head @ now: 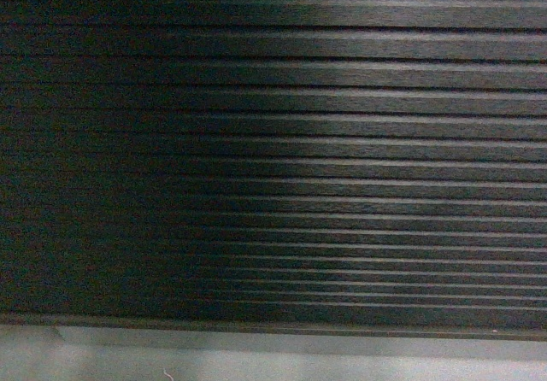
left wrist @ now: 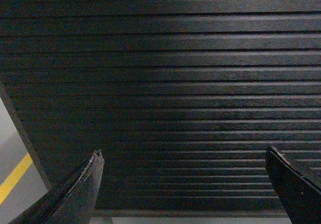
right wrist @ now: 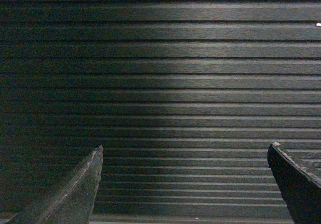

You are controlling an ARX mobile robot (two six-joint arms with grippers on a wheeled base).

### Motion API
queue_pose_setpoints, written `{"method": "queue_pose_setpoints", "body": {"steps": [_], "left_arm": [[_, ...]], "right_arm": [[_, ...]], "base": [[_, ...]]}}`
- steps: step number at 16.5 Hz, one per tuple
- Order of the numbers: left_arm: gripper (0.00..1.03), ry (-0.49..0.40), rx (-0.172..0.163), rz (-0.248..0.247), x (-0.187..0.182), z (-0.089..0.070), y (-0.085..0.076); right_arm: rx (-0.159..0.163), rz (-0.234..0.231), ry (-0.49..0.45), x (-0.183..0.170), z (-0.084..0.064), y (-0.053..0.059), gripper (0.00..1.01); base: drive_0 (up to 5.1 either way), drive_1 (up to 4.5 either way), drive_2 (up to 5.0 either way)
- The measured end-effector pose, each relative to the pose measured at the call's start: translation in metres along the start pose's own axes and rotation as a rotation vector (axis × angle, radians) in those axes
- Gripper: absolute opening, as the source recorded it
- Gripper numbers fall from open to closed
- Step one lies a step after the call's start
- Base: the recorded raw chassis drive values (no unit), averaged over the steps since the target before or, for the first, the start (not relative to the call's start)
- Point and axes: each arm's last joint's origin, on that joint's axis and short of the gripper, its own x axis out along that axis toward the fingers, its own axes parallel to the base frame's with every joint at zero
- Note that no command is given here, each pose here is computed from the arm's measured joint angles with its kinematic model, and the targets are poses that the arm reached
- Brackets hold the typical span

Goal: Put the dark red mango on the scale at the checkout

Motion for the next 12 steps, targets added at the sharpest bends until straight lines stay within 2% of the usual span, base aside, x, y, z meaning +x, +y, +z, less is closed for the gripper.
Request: {"method": "queue_pose_setpoints", "body": {"steps": [12], "left_arm": [[0.98,0.0,0.0,0.001,0.0,0.0,0.0]], "right_arm": [[-0.002,0.002,0.0,0.0,0.0,0.0001,0.98]], "base": [[0.0,0.0,0.0]]}}
